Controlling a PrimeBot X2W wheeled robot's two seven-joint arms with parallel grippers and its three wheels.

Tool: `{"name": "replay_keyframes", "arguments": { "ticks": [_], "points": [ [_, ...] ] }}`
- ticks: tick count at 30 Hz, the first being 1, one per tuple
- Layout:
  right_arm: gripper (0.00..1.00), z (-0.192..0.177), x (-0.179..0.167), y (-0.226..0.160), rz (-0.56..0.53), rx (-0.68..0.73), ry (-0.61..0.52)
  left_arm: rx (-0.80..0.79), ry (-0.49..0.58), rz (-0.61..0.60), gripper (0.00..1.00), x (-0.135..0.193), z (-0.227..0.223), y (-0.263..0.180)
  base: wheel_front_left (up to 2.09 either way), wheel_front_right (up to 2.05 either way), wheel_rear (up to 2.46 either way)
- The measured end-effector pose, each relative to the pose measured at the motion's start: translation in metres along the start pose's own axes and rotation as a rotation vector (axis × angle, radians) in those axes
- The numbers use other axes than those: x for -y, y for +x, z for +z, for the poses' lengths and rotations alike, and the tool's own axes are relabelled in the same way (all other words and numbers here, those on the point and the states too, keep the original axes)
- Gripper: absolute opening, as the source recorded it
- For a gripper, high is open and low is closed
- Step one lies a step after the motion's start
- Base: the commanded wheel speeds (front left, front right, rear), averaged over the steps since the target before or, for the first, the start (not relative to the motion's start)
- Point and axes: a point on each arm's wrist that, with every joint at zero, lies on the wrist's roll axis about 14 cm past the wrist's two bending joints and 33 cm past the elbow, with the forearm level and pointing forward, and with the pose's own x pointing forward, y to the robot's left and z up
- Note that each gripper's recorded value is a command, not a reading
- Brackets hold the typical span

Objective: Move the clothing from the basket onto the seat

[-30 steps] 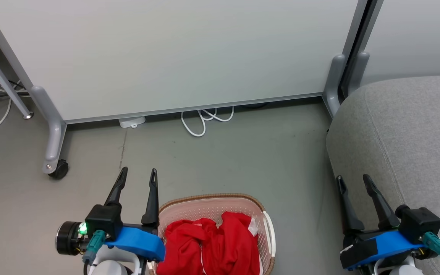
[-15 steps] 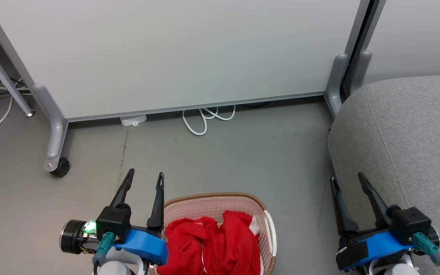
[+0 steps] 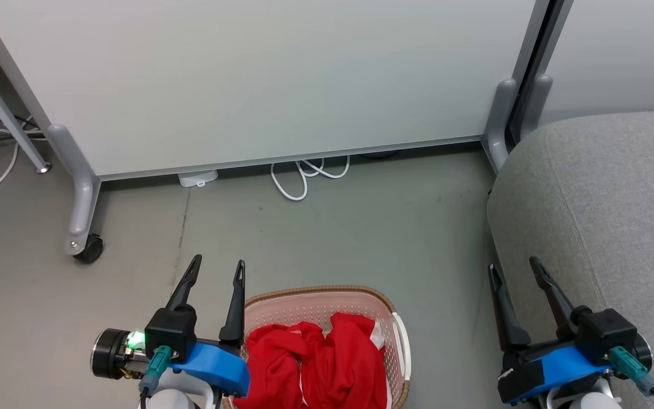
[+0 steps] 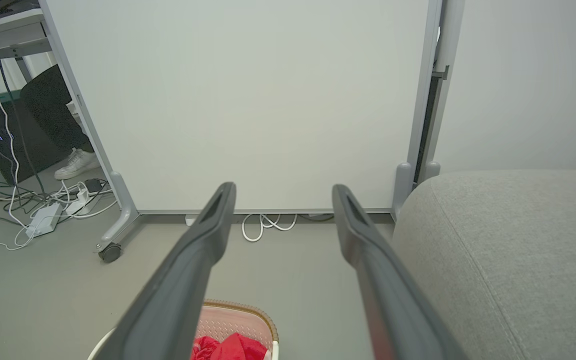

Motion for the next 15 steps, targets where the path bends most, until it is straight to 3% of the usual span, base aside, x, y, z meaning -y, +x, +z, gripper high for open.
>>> {"name": "replay_keyframes", "arguments": {
  "ticks": [6, 15],
  "points": [
    [1.0, -0.001, 0.001, 0.002, 0.0, -0.001, 0.0, -0.011, 0.005, -0.041, 1.0, 0.008, -0.003, 0.008, 0.0, 0.0, 0.0],
    [1.0, -0.008, 0.01, 0.016, -0.019, -0.013, -0.001, -0.072, 0.111, -0.201, 1.0, 0.027, -0.02, 0.046, 0.0, 0.0, 0.0]
  ]
}}
